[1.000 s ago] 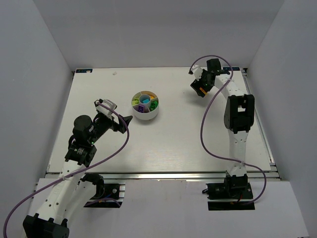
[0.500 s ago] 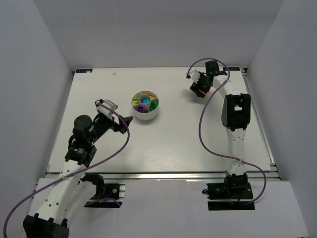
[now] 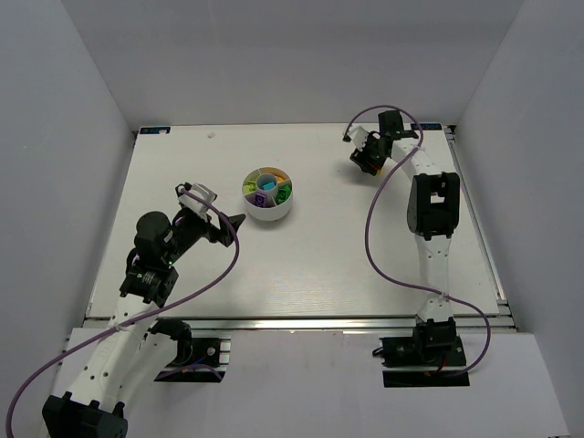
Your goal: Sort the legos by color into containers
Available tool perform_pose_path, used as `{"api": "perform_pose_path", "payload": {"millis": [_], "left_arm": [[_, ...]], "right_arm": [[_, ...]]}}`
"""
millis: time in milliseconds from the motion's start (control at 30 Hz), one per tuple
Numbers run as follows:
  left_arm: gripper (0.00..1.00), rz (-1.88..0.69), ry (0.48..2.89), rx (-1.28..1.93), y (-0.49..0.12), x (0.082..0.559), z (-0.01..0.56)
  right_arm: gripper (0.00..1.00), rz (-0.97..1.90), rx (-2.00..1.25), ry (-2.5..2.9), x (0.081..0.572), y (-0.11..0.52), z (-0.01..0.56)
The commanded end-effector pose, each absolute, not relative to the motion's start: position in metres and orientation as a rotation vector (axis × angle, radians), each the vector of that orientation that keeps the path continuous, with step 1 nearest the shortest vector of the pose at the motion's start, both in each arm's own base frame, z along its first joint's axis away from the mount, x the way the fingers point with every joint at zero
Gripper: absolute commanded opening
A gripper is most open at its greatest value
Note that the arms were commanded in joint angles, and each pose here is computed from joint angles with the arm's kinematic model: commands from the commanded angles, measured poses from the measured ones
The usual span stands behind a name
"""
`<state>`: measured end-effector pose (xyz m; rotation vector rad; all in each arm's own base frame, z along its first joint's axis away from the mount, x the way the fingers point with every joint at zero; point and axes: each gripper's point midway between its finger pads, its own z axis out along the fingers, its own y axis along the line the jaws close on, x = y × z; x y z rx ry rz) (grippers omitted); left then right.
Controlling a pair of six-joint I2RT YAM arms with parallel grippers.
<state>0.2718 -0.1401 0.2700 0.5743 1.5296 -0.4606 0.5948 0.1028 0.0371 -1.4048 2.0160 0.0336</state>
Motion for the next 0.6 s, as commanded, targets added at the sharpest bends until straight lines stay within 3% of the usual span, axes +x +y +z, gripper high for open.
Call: {"api": "perform_pose_path", "payload": {"millis": [0,233,367,567], "left_arm": [[0.98,-0.47,1.516,0.595,-0.143,0.27,0.269],[0.98,-0.48,1.515,0.604,-0.145,0.269,0.269],[0.98,-0.478,1.511,0.605,-0.145,0.268,0.269],[0.98,-0.483,1.507,0.612,-0.146,0.267,0.27]], "right_arm": [[0.62,0.121,-1.444,2.076,0.579,0.098,0.019],[0.22,0.174,-1.504,2.169,0.554,0.09,0.002],[0.13,0.237,-1.488,2.129,0.541,0.102,0.028],[0.03,0.641,-1.385,1.868,0.493,0.2,0.132]]}}
